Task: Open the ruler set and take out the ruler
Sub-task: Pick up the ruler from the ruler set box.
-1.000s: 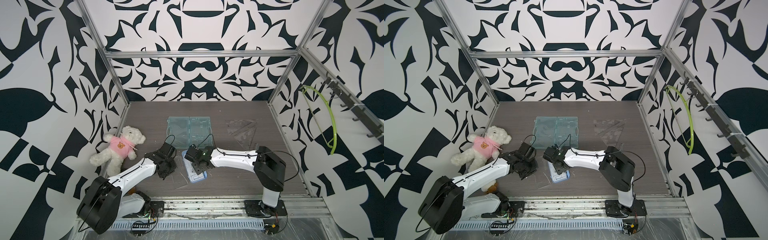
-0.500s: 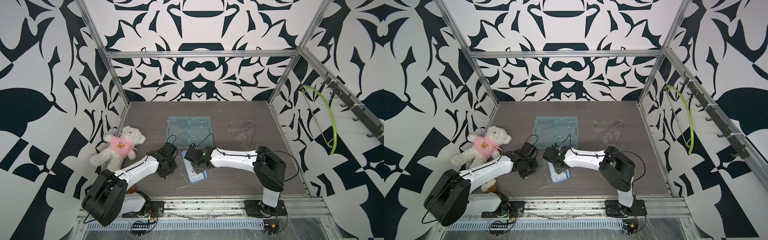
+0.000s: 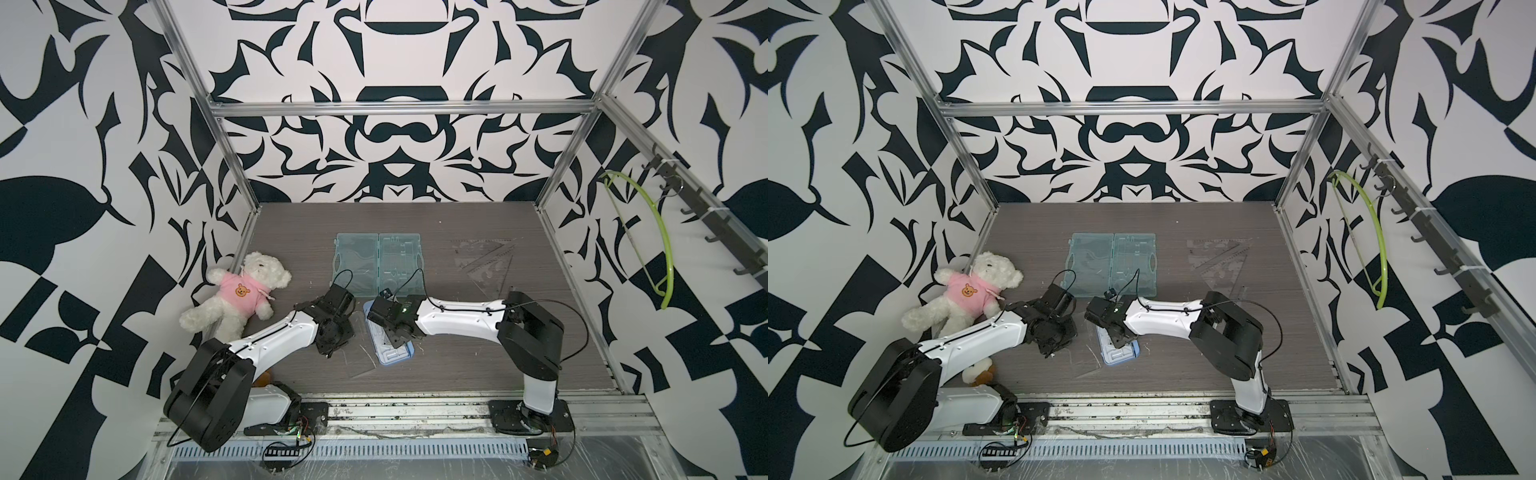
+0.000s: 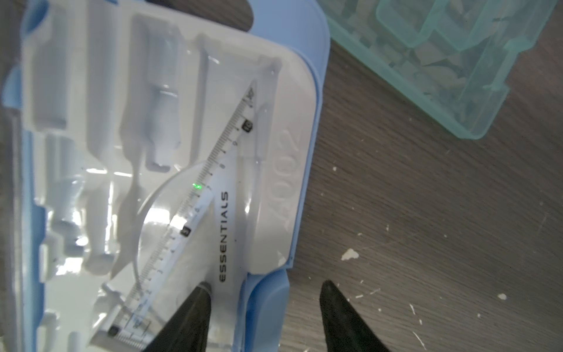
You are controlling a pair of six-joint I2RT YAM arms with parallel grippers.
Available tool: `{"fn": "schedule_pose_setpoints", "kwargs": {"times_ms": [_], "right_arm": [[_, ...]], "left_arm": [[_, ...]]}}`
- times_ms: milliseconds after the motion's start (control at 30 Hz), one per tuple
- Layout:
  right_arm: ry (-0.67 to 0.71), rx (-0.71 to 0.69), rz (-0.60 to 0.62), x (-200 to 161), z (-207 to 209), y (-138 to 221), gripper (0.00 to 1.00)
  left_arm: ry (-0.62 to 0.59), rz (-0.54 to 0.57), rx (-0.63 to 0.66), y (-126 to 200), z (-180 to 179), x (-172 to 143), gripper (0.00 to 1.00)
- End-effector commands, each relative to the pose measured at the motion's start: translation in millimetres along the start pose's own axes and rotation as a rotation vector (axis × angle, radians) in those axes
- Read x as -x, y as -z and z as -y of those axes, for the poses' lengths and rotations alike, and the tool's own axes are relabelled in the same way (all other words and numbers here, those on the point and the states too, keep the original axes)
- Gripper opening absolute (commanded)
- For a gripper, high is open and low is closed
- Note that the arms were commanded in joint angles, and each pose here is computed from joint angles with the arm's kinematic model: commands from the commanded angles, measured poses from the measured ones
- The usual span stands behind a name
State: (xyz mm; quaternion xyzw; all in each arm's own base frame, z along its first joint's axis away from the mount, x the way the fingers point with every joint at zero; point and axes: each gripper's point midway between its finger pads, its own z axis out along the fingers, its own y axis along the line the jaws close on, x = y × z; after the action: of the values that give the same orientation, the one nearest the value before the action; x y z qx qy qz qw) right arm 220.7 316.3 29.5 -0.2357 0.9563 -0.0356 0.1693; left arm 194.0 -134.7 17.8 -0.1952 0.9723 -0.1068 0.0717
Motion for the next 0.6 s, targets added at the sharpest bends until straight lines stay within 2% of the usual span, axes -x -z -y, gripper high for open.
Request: {"fn": "schedule_pose_setpoints", "kwargs": {"times_ms": [0, 200, 567], "right_arm": [[-0.017, -0.013, 0.016, 5, 1, 3, 0.59], [-0.021, -0.050, 0.022, 5, 6, 0, 0.56], [-0.073, -0.115, 0.137, 20, 31, 31, 0.50]], "left_arm": [[-0.005, 0.003, 0.020, 1, -2, 2, 0.05], [-0.005, 0.001, 0.020, 1, -1, 2, 0.05], [-0.008, -0.001, 0.019, 2, -1, 2, 0.06]]}}
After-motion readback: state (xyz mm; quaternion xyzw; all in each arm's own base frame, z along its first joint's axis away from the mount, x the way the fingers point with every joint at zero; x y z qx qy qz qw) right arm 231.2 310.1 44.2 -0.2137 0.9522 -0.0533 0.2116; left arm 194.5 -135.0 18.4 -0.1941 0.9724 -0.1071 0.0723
